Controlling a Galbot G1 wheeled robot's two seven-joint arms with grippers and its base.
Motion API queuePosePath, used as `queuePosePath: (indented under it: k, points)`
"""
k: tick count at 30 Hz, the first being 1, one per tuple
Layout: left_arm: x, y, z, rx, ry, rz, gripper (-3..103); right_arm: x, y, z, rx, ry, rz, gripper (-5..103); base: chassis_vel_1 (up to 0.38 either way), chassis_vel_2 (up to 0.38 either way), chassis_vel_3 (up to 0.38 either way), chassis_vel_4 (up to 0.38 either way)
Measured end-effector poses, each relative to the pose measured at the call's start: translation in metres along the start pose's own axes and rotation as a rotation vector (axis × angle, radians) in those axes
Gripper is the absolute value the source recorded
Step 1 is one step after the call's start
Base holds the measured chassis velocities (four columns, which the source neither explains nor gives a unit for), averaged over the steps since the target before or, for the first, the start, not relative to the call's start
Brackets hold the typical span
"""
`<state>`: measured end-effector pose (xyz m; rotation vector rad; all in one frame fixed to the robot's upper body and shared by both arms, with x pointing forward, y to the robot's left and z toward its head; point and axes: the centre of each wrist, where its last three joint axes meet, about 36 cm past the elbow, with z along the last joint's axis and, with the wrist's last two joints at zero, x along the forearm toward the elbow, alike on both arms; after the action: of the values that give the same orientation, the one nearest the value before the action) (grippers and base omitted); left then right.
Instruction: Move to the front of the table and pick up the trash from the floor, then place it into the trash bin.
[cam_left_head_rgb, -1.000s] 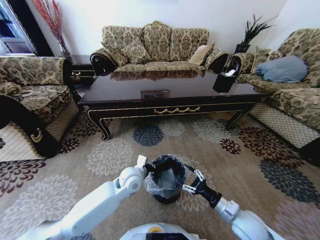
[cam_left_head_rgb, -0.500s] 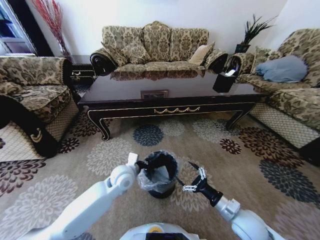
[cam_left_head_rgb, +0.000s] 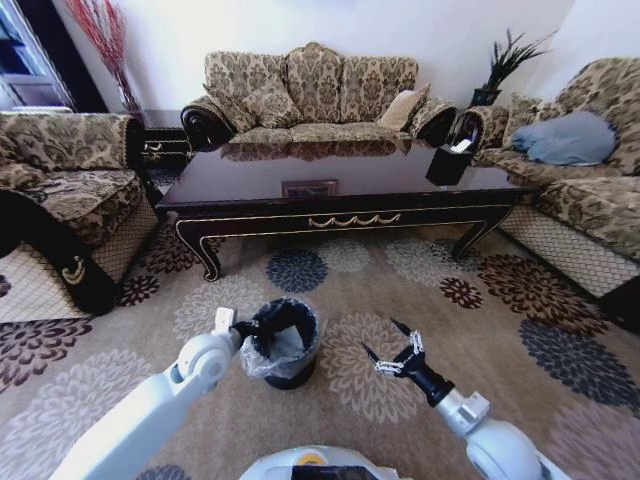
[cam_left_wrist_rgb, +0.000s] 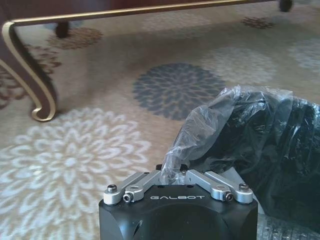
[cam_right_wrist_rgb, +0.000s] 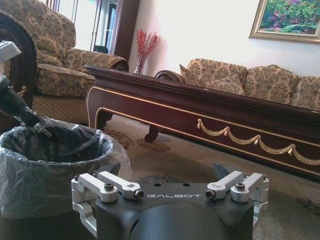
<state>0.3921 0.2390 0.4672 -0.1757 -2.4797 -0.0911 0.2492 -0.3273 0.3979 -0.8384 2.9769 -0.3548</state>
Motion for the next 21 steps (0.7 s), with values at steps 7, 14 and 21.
queuePosePath:
  k: [7,14,21]
  points:
    - [0.001,0.002,0.017,0.013,0.015,-0.013,3,0.004,0.004,0.011,-0.011,0.022,0.007,100,0.000,0.000,0.000,0.000]
    - [-0.003,-0.001,0.030,0.029,0.035,-0.023,3,0.007,0.005,0.019,-0.015,0.041,0.012,100,0.000,0.000,0.000,0.000]
    - [-0.004,0.000,0.033,0.040,0.040,-0.034,4,0.006,0.005,0.023,-0.024,0.044,0.013,100,0.000,0.000,0.000,0.000]
